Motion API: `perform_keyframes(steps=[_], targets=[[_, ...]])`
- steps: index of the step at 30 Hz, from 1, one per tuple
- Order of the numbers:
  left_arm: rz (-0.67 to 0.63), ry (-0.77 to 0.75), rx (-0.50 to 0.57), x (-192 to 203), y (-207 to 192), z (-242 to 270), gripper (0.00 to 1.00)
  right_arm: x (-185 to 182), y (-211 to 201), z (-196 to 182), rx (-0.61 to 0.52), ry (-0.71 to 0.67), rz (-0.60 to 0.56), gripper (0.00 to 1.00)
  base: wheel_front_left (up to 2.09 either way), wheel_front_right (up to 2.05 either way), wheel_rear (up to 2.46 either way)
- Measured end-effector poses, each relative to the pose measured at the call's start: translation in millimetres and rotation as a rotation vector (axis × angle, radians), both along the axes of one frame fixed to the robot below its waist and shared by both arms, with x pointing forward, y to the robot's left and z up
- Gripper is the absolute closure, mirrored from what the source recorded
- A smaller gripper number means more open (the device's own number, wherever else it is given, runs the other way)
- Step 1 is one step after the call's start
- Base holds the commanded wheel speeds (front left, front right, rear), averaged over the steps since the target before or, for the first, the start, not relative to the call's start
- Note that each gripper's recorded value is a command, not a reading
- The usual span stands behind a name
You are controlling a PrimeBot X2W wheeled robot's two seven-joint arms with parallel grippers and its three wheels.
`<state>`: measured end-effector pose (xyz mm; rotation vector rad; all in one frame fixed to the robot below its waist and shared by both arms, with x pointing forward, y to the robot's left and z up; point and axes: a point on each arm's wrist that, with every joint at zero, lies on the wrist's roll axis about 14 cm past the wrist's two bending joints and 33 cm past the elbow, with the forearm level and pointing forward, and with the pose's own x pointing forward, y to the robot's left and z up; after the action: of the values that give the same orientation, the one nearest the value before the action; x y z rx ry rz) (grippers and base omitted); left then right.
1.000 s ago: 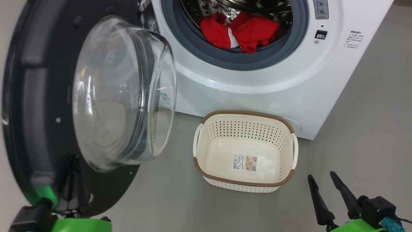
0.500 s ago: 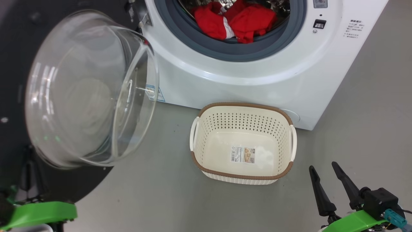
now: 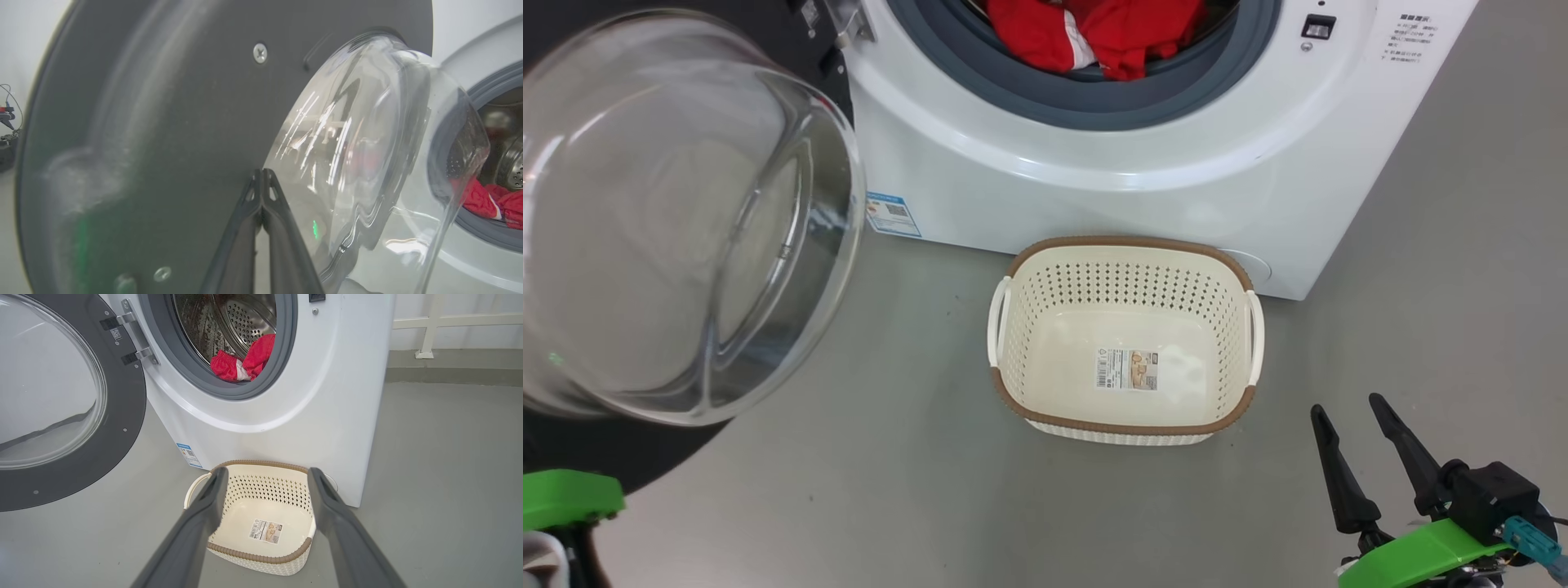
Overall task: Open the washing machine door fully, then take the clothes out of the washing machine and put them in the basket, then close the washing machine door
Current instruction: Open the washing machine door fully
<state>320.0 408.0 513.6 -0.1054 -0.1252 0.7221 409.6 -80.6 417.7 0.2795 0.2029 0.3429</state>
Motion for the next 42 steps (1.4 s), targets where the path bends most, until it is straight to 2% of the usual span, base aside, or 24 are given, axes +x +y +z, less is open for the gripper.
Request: perform_keyframes(steps=[11, 19, 29, 42], targets=[[0.062, 0.020, -0.007, 6.8, 31.0, -2.5, 1.00, 5.0, -6.4, -3.8, -0.005, 0.004, -0.015, 0.00, 0.00, 0.00, 0.00], [0.061, 0.032, -0.002, 8.5, 32.2, -3.2, 1.00, 4.3, -8.1, -1.9, -0.008, -0.001, -0.017, 0.00, 0.00, 0.00, 0.00], [0.020, 0.026, -0.014, 4.4, 20.9, -4.8, 1.00, 3.2, -5.7, 10.0, -0.004, -0.031, -0.014, 0.00, 0.00, 0.00, 0.00], [-0.085, 0.055, -0.029, -12.7, -18.0, -21.6, 1.00, -4.1, -5.5, 29.8, 0.003, -0.078, -0.020, 0.00, 0.00, 0.00, 0.00]])
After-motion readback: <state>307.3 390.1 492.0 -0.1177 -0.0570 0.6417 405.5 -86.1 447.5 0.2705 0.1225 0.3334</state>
